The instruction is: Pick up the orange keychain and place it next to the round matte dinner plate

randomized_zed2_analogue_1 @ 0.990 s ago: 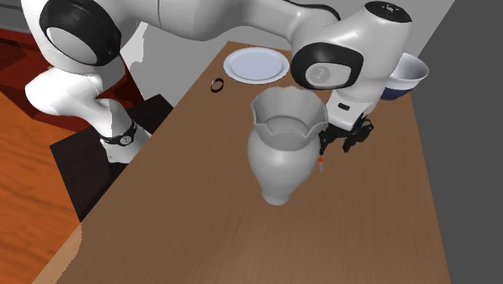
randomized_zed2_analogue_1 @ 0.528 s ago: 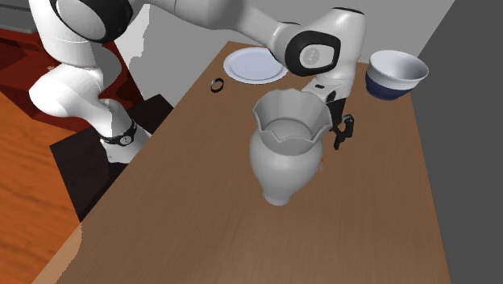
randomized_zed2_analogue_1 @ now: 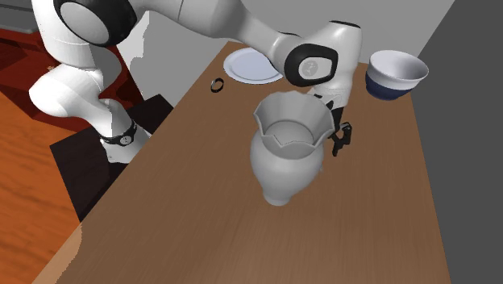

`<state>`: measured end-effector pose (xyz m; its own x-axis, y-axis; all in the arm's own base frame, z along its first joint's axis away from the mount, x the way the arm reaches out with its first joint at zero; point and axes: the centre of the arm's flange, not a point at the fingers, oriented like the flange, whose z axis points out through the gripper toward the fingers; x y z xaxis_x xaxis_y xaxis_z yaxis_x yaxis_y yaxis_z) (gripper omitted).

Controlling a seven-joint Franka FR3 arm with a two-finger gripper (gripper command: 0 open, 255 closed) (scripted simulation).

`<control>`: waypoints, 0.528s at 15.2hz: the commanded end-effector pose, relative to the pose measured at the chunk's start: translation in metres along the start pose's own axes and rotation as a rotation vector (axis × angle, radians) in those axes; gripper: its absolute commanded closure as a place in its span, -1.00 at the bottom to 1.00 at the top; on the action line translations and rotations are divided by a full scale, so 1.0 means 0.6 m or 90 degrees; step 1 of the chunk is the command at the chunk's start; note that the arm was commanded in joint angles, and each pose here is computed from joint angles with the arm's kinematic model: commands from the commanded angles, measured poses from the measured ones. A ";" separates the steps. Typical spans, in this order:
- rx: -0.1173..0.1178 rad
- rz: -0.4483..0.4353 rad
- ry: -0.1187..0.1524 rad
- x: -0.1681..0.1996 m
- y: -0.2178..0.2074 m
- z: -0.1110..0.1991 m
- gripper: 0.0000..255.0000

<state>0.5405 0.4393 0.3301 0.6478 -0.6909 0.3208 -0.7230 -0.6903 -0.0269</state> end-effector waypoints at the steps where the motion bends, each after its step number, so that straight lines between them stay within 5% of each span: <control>1: 0.000 0.000 0.000 0.000 0.000 0.000 -1.00; 4: 0.000 0.000 0.000 0.000 0.000 0.000 -1.00; 5: 0.000 0.000 0.000 0.000 0.000 0.000 1.00; 8: 0.000 0.000 0.000 0.000 -0.001 -0.001 1.00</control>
<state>0.5406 0.4402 0.3349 0.6461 -0.6918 0.3225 -0.7227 -0.6903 -0.0331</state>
